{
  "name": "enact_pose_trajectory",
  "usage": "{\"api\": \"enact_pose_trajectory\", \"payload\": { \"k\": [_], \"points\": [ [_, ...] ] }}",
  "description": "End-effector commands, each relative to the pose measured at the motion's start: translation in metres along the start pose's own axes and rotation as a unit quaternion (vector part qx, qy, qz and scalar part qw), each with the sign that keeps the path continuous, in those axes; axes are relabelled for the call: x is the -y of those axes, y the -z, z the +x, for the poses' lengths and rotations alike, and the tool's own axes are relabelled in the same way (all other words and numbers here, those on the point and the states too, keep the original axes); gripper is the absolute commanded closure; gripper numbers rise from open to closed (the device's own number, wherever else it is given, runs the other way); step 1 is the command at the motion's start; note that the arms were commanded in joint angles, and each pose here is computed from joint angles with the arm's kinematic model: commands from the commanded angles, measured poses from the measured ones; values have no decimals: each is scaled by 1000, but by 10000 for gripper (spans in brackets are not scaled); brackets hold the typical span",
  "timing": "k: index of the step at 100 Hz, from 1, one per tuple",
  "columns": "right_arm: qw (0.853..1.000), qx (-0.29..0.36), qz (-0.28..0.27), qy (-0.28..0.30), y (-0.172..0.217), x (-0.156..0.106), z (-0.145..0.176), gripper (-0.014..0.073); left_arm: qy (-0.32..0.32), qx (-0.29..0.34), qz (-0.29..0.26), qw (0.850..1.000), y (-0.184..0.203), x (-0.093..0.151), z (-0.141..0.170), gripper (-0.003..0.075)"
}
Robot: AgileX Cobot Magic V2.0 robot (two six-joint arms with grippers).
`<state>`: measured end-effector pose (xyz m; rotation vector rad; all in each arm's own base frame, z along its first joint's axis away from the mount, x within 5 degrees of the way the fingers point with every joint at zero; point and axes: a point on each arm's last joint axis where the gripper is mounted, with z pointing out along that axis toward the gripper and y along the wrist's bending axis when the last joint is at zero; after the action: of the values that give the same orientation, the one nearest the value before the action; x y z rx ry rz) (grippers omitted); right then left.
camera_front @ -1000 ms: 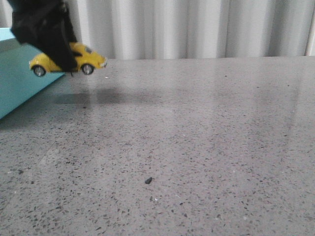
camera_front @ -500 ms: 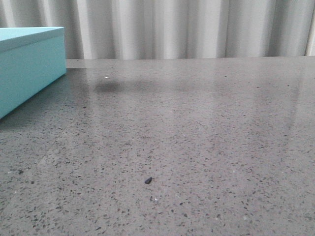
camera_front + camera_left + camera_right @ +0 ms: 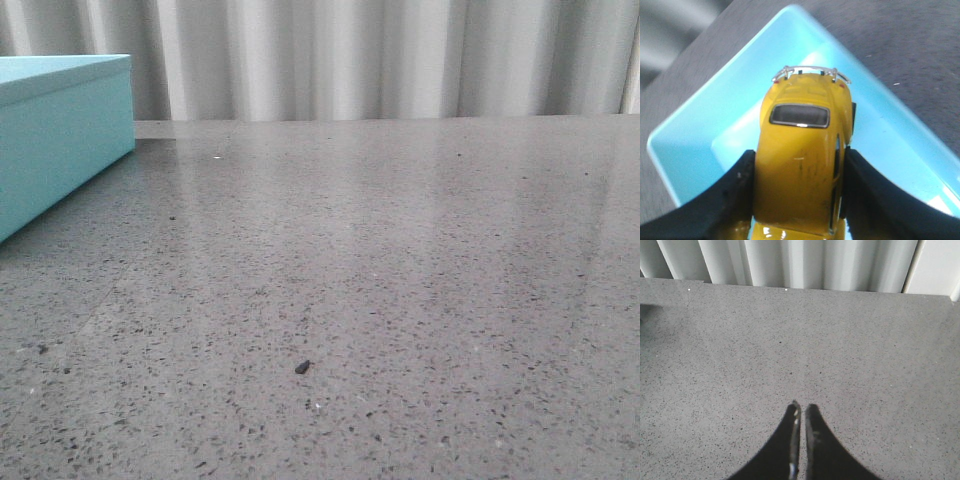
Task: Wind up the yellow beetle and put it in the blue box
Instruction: 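Carry the car over the blue box and release it inside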
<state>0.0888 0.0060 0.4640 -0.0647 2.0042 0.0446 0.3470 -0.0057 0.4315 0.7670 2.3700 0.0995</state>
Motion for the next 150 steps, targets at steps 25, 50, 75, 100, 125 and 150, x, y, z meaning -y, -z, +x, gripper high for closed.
{"api": "enact_pose_trajectory", "payload": {
  "k": [25, 50, 75, 100, 125, 150],
  "points": [
    [999, 44, 2, 4, 5, 0, -10, 636, 114, 3, -24, 993, 18, -19, 18, 608],
    [999, 44, 2, 4, 5, 0, -10, 637, 126, -60, 15, 990, -28, -17, 34, 608],
    [999, 44, 2, 4, 5, 0, -10, 636, 138, -111, 52, 983, -72, -16, 47, 608],
    [999, 44, 2, 4, 5, 0, -10, 636, 149, -120, 78, 978, -90, -14, 49, 536],
    [999, 44, 2, 4, 5, 0, -10, 636, 151, -118, 82, 978, -91, -14, 49, 362],
    [999, 44, 2, 4, 5, 0, -10, 636, 151, -118, 82, 978, -91, -14, 49, 362]
  ]
}}
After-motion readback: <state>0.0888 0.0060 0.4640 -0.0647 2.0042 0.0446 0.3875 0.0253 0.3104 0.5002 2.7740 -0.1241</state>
